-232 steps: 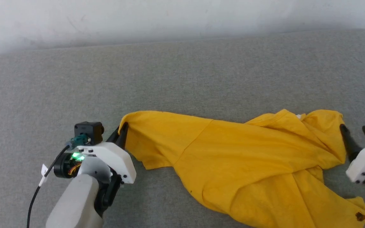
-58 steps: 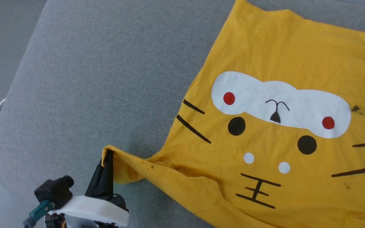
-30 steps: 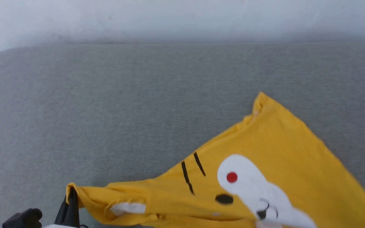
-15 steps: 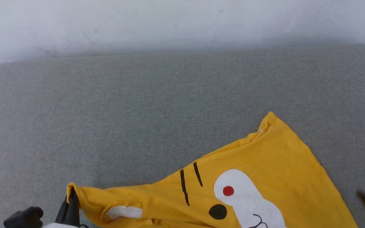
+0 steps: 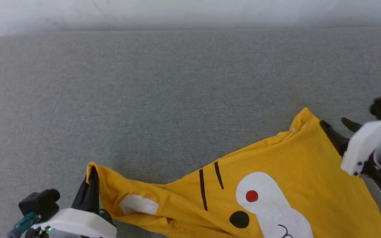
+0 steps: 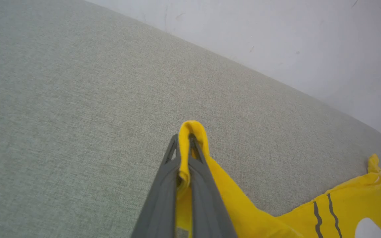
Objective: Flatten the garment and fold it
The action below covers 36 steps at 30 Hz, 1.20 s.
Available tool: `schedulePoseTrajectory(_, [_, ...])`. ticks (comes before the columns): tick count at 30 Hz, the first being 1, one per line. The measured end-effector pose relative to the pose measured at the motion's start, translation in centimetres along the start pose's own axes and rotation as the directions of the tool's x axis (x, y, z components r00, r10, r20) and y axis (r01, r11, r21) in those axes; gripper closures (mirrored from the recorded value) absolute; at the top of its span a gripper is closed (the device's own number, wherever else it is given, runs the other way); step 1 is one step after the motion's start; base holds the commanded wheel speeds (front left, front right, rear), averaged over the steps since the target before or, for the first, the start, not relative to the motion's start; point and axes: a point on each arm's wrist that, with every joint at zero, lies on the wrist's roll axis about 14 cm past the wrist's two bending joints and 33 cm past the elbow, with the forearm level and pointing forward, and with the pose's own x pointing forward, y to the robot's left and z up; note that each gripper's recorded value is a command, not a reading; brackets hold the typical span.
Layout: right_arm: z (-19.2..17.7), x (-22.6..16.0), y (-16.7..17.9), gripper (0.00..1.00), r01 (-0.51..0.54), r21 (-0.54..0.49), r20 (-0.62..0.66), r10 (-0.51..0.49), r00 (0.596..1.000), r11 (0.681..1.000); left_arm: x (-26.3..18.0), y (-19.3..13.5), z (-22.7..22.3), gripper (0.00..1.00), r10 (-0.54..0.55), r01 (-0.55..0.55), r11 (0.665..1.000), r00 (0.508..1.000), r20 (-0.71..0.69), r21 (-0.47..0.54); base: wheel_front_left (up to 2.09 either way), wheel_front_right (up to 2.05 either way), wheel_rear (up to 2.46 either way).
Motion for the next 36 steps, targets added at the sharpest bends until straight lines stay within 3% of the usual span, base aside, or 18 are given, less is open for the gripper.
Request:
schedulePoseTrajectory(6, [-2.3, 3.6, 2.9, 0.0, -0.109, -0.052, -0.215, 0.095, 0.972, 0.993, -0.1, 0.9, -0.7, 1.0, 0.038, -0.038, 0.999, 0.999, -0.012, -0.012, 0.0, 0.0, 0.0])
schedulePoseTrajectory(14, [-4.8, 3.7, 4.0, 0.0, -0.191, -0.076, -0.503, 0.128, 0.855, 0.979, -0.1, 1.7, -1.0, 1.0, 0.067, -0.067, 0.998, 0.998, -0.018, -0.01, 0.0, 0.0, 0.0])
schedulePoseTrajectory(15, [-5.0, 3.6, 4.1, 0.24, -0.195, -0.072, -0.524, 0.129, 0.842, 0.978, -0.1, 1.7, -1.1, 1.0, 0.066, -0.066, 0.998, 0.998, -0.02, -0.009, 0.0, 0.0, 0.0])
schedulePoseTrajectory(17, [-5.5, 3.2, 4.2, 1.0, -0.202, -0.059, -0.564, 0.134, 0.815, 0.978, 0.0, 1.7, -1.2, 1.0, 0.065, -0.065, 0.998, 0.998, -0.022, -0.009, 0.0, 0.0, 0.0])
schedulePoseTrajectory(20, [-5.9, 2.7, 4.5, 1.0, -0.212, -0.04, -0.592, 0.147, 0.792, 0.976, 0.2, 1.3, -0.8, 1.0, 0.048, -0.048, 0.999, 0.999, -0.011, -0.009, 0.0, 0.0, 0.0])
schedulePoseTrajectory(26, [-4.5, 2.2, 5.5, 1.0, -0.242, -0.066, -0.539, 0.17, 0.825, 0.968, 0.6, 1.3, 1.0, 1.0, 0.028, -0.029, 0.999, 0.999, 0.037, 0.02, 0.0, 0.0, 0.0])
schedulePoseTrajectory(31, [3.4, 1.3, 5.5, 1.0, -0.214, -0.189, -0.242, 0.166, 0.956, 0.958, 2.6, -0.6, 8.5, 1.0, -0.111, 0.082, 0.984, 0.976, 0.187, 0.156, 0.0, 0.0, 0.0])
schedulePoseTrajectory(36, [11.8, -1.0, 3.4, 1.0, -0.085, -0.273, 0.025, 0.095, 0.995, 0.958, 5.1, -3.7, 16.8, 1.0, -0.224, 0.143, 0.959, 0.914, 0.34, 0.246, 0.0, 0.0, 0.0])
